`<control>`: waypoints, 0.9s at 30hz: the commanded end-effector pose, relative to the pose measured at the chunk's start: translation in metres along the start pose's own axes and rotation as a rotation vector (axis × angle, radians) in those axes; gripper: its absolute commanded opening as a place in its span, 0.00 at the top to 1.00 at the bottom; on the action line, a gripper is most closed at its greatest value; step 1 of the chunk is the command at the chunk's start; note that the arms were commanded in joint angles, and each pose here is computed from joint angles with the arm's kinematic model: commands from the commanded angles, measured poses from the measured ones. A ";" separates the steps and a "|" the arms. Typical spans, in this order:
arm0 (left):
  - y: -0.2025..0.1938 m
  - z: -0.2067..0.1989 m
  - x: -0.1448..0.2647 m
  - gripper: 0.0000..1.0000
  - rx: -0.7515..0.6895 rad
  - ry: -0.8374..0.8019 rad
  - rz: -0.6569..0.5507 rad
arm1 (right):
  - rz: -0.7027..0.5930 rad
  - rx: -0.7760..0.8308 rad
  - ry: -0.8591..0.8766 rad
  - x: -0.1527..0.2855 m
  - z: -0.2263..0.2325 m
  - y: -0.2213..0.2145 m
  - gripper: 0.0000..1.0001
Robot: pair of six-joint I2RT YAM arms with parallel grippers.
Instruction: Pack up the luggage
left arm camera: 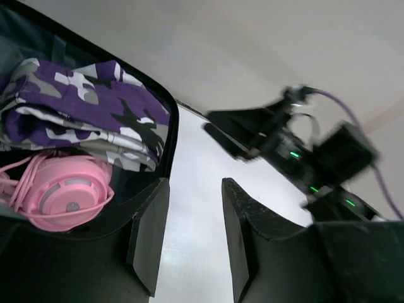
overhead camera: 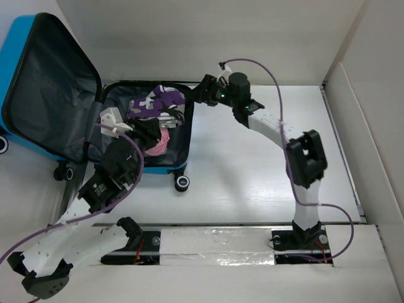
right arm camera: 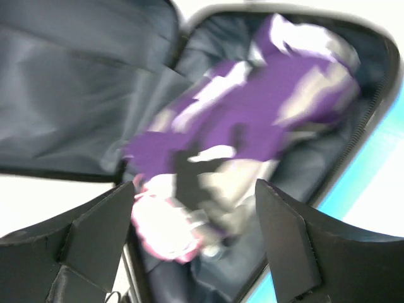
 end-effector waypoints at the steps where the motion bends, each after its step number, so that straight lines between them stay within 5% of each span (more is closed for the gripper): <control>1: 0.018 -0.013 -0.016 0.64 0.024 0.024 -0.027 | -0.140 0.209 0.096 0.058 0.075 0.043 0.21; 3: 0.013 -0.017 -0.029 0.66 0.005 0.017 0.018 | -0.216 0.290 0.121 0.100 0.106 0.050 0.41; 4: 0.014 -0.022 -0.042 0.68 -0.008 0.038 0.043 | -0.192 0.269 0.049 0.110 0.076 0.025 0.79; 5: 0.015 -0.019 -0.050 0.78 -0.013 0.057 0.062 | -0.212 0.288 0.047 0.121 0.078 0.017 0.95; 6: 0.006 -0.015 -0.055 0.91 -0.033 0.055 0.135 | -0.256 0.310 0.060 0.145 0.093 0.018 1.00; 7: 0.015 0.002 -0.069 1.00 -0.029 0.127 0.130 | -0.261 0.314 0.040 0.154 0.088 0.007 1.00; 11: 0.046 0.064 -0.057 1.00 -0.046 0.341 0.099 | -0.214 0.345 -0.055 0.197 0.039 -0.037 1.00; 16: 0.077 0.145 0.021 1.00 -0.117 0.808 -0.055 | -0.220 0.395 -0.143 0.232 0.010 -0.038 1.00; 17: 0.088 0.160 0.038 0.90 -0.112 0.916 -0.152 | -0.235 0.399 -0.129 0.235 0.011 -0.035 1.00; 22: 0.108 0.187 0.082 0.69 -0.257 1.135 -0.240 | -0.169 0.390 -0.035 0.237 0.012 -0.043 0.99; 24: 0.110 0.191 0.083 0.52 -0.300 1.184 -0.248 | -0.172 0.384 -0.023 0.237 0.015 -0.043 0.99; 27: 0.116 0.191 0.079 0.45 -0.352 1.240 -0.256 | -0.178 0.384 -0.007 0.240 0.020 -0.044 0.98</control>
Point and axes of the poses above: each gripper's point midway between its finger pads, its own x axis back along the fingers, its own z axis along the line the jaws close on, y = z × x, the point moved 2 cm from there along x, back along the fingers, and after that the axes turned 4 degrees about -x, right-handed, at the moved point
